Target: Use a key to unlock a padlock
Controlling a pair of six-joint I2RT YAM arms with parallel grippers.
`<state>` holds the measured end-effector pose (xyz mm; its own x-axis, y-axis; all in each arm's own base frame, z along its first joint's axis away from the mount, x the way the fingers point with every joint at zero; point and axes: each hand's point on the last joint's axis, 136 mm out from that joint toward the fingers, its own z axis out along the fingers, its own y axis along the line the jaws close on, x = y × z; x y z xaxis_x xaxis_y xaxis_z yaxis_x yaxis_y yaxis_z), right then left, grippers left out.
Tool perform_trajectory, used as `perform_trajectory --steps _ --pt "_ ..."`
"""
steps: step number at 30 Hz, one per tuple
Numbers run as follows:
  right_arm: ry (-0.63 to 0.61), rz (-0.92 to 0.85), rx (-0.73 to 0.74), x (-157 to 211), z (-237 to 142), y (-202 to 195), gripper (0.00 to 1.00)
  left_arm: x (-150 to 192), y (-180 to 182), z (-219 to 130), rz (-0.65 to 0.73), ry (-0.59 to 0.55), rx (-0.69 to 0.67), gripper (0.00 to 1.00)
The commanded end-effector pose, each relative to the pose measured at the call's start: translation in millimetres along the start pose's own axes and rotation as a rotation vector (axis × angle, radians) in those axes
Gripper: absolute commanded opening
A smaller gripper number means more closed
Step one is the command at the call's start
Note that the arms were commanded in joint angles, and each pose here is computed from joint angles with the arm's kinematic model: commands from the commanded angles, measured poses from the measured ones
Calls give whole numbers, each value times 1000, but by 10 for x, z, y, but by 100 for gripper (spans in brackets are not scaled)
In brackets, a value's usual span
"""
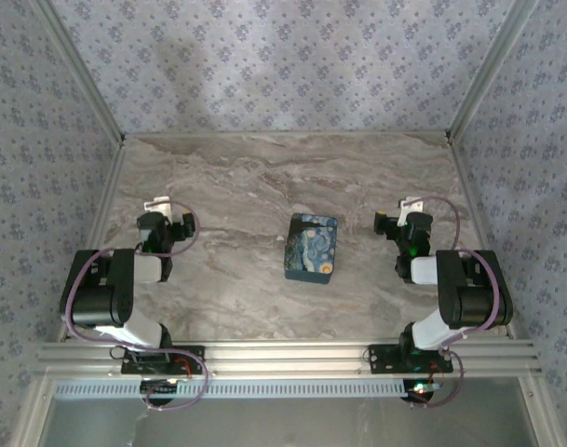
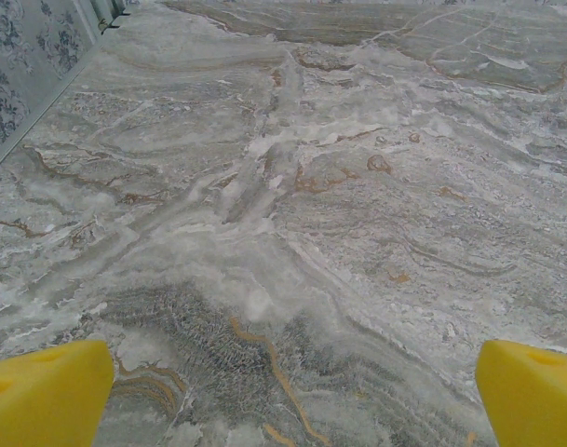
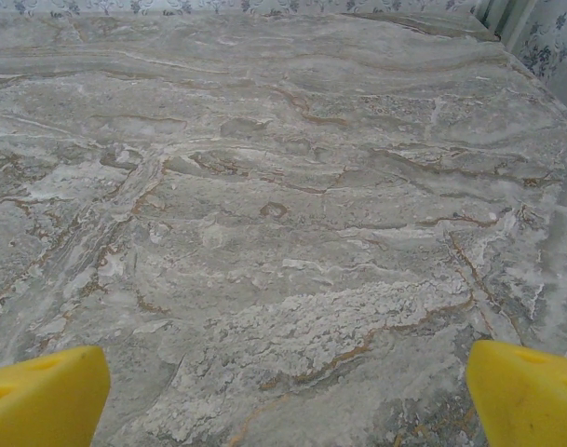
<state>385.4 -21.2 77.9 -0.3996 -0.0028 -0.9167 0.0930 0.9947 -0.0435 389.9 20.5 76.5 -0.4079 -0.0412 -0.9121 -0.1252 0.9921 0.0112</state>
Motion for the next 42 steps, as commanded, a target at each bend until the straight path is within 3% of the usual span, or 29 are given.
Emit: perform_trajectory --steps 1,13,18,22,25,28,30,32,36,42 --pt "-13 -1 -3 -83 19 -12 100 -147 -25 9 4 -37 16 100" --pt "-20 5 18 -118 12 -46 100 -161 -6 7 0 -42 6 100" --pt "55 3 27 -387 -47 -66 100 -443 71 -110 -10 1 -38 100" --pt "39 62 31 -548 -140 -112 100 -743 119 -313 -46 -55 -58 100" --pt "3 168 -4 -699 -239 -114 100 -1004 138 -505 -135 -84 -49 100" --pt "17 301 -52 -850 -358 -72 100 -1187 192 -711 -353 -66 -35 100" --pt "126 585 5 -744 -452 -186 100 -1301 58 -814 -413 -32 74 100" --pt "182 695 -98 -745 -464 -99 100 -1344 -114 -901 -429 16 167 98" --pt "285 699 -310 -811 -533 296 94 -1227 -475 -1059 -493 141 321 83" --pt "515 664 -454 -514 -624 905 87 -724 -1232 -1345 -501 313 513 81"
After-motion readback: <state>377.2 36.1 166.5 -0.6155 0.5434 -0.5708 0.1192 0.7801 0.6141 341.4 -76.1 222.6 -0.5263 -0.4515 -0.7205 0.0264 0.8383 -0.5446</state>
